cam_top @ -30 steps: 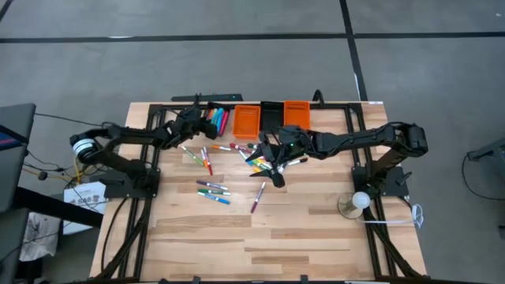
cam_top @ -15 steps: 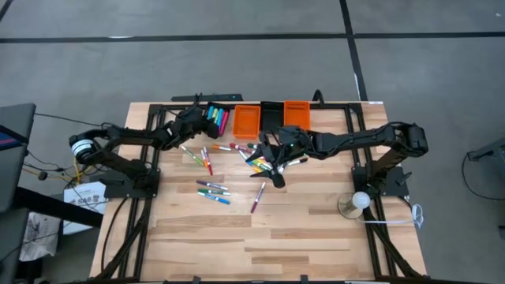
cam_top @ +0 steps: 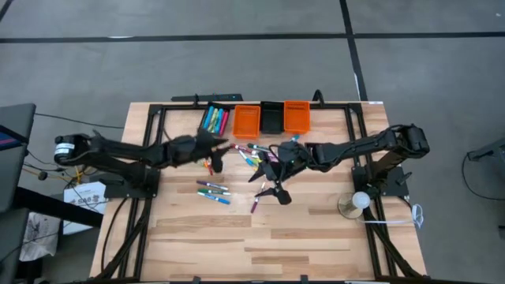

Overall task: Pick & Place Markers
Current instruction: Put the big light green marker pen into the right orange basket

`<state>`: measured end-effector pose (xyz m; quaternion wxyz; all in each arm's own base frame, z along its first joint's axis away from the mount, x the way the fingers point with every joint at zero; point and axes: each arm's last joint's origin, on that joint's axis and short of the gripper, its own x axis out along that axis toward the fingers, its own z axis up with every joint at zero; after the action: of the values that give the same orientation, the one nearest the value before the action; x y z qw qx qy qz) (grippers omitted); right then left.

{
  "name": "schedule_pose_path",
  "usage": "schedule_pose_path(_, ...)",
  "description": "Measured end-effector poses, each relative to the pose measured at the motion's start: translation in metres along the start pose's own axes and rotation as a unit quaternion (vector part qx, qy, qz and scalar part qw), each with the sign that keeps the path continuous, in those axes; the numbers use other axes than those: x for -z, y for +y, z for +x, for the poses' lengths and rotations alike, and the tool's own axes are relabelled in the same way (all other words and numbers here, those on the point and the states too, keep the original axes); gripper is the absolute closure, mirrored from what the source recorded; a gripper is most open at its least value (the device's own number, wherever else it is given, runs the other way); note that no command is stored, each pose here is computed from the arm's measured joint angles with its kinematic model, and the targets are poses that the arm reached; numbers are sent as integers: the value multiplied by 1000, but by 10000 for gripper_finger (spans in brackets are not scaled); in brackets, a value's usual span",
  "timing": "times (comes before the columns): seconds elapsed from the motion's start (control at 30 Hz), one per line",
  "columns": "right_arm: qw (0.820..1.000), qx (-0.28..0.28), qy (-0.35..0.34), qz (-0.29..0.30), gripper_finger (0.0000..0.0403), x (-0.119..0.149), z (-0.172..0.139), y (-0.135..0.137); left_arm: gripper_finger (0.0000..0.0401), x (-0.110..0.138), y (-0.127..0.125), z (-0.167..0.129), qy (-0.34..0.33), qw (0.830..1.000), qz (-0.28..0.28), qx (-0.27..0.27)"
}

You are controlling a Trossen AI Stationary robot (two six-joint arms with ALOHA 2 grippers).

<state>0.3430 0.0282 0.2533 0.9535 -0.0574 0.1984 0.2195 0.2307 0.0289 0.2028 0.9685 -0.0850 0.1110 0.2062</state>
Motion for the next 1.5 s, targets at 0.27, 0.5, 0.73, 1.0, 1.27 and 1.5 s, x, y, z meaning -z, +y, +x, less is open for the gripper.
schedule_pose_path(0.27,985,98,136,33,159,25,-6,-7,247,6,-43,-19,-4,990,92,104)
schedule_pose_path(0.5,962,118,226,95,159,49,-17,-15,246,9,-54,-24,10,969,115,218)
schedule_pose_path(0.73,965,131,208,90,159,68,-17,-21,246,11,-54,-25,20,966,118,228)
schedule_pose_path(1.0,959,141,216,113,159,96,-21,-21,246,17,-54,-21,41,968,104,225)
schedule_pose_path(1.27,932,245,224,142,159,110,-25,-24,246,30,-57,-11,76,971,59,217)
schedule_pose_path(1.5,889,335,246,193,159,117,-30,-25,246,39,-64,-4,81,971,36,224)
